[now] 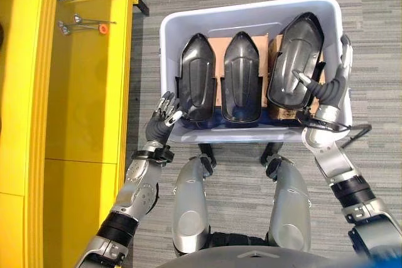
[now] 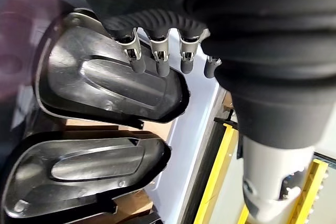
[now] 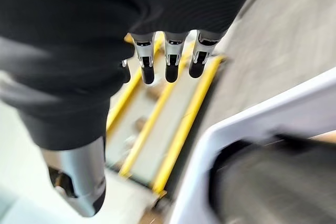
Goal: Move parts from the plastic box to the shelf.
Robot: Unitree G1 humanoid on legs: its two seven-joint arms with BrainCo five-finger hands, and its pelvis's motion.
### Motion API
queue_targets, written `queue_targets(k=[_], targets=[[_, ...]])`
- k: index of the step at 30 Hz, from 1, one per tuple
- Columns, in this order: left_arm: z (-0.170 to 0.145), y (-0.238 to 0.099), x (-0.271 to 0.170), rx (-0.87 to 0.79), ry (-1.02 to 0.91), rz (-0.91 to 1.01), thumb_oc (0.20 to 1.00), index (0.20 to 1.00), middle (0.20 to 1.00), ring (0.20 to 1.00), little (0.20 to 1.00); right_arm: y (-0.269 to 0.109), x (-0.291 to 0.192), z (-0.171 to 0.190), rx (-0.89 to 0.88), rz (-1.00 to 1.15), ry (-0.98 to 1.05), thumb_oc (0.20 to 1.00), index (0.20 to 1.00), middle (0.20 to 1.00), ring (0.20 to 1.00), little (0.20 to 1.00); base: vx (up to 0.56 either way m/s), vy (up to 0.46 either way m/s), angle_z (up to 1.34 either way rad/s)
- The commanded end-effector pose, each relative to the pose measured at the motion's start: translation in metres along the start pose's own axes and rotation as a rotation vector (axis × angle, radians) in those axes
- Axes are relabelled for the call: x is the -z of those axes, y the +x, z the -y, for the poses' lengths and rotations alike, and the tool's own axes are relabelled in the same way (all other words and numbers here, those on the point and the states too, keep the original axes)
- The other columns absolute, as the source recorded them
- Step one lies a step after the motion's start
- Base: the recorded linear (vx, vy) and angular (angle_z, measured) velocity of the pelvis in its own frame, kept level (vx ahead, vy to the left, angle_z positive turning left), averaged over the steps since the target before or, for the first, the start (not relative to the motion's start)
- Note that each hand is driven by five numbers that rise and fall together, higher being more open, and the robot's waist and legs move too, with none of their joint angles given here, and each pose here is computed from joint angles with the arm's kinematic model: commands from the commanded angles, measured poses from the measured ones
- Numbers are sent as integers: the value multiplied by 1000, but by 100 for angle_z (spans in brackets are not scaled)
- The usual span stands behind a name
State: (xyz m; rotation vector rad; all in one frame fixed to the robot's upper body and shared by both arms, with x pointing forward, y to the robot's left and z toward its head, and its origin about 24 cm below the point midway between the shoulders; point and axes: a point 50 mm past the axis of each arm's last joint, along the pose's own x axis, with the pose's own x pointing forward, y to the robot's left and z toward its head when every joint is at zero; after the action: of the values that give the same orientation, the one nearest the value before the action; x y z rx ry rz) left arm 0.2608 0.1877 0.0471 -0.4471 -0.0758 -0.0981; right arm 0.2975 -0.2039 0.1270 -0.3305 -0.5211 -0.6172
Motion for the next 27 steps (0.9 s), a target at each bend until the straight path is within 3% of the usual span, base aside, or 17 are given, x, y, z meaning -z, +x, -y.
queue_targets(k=[1,15,27], targets=[[15,-2,-16,65,-15,96,1000,1000,1000,1000,1000,16,-18,-7,14,9,117,1000,1000,1000,1000,1000,-3,16,-3],[10,4,-19,55,-11,68,1000,1000,1000,1000,1000,26,-11,-25,-136,1,48,1000,1000,1000,1000,1000,0,0,0],[10,8,-17,45,-64,61,1000,1000,1000,1000,1000,29,10,-11,43,-75,-27,1000,1000,1000,1000,1000,0,0,0]])
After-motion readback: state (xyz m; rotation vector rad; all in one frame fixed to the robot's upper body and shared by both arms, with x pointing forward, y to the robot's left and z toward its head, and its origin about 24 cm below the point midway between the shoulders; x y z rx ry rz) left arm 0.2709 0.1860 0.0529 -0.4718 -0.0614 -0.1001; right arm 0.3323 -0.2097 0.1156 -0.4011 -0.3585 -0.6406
